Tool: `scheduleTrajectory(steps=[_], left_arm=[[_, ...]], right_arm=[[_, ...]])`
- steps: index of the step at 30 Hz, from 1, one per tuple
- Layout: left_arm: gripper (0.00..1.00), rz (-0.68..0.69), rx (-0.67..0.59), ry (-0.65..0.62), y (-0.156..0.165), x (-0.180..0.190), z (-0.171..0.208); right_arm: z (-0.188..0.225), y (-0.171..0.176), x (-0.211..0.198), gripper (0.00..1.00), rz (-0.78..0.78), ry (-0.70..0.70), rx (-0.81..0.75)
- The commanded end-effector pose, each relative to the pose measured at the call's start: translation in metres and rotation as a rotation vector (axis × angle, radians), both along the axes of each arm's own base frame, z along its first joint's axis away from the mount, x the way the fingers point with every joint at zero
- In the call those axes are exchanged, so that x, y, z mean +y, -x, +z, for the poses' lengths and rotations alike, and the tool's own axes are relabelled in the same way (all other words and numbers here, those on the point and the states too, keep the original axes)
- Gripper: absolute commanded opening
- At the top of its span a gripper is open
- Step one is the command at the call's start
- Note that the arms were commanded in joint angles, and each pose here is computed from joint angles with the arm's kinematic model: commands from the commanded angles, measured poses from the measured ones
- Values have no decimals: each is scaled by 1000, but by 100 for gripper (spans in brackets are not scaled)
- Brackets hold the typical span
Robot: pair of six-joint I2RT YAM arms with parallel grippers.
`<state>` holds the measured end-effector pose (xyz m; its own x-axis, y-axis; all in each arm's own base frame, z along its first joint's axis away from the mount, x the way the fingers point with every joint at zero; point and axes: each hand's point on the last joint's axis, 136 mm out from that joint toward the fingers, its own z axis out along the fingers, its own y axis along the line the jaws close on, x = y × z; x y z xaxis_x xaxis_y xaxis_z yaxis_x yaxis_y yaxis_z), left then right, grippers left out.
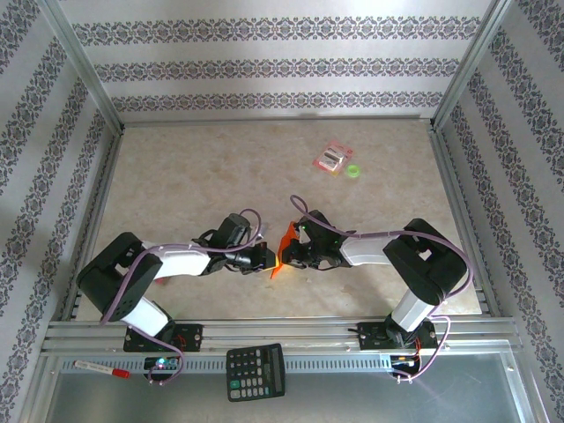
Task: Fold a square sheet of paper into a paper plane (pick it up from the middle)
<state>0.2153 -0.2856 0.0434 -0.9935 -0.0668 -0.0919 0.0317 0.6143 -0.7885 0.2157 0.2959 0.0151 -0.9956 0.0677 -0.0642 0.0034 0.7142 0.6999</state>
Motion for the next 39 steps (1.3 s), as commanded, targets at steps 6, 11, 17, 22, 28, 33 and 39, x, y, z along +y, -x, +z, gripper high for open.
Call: scheduleTrajectory(steps=[6, 11, 17, 22, 28, 33, 39], left_arm=[[1, -9, 51, -30, 0, 1, -12], [1, -14, 60, -37, 1, 0, -17], [2, -30, 72, -111, 5, 5, -29], [0, -55, 85, -229, 14, 16, -45], [0, -94, 111, -337, 28, 30, -65], [0, -137, 131, -448, 45, 48, -84], [0, -148, 165, -505, 60, 65, -100]], right_arm=[[-20, 13, -12, 0, -16, 74, 57], [-22, 13, -13, 0, -17, 79, 60], [-24, 15, -13, 0, -14, 80, 66], [-23, 13, -13, 0, -15, 78, 65], [-18, 9, -11, 0, -9, 59, 64], [-13, 3, -10, 2, -11, 32, 68], [-12, -4, -14, 2, -19, 25, 67]])
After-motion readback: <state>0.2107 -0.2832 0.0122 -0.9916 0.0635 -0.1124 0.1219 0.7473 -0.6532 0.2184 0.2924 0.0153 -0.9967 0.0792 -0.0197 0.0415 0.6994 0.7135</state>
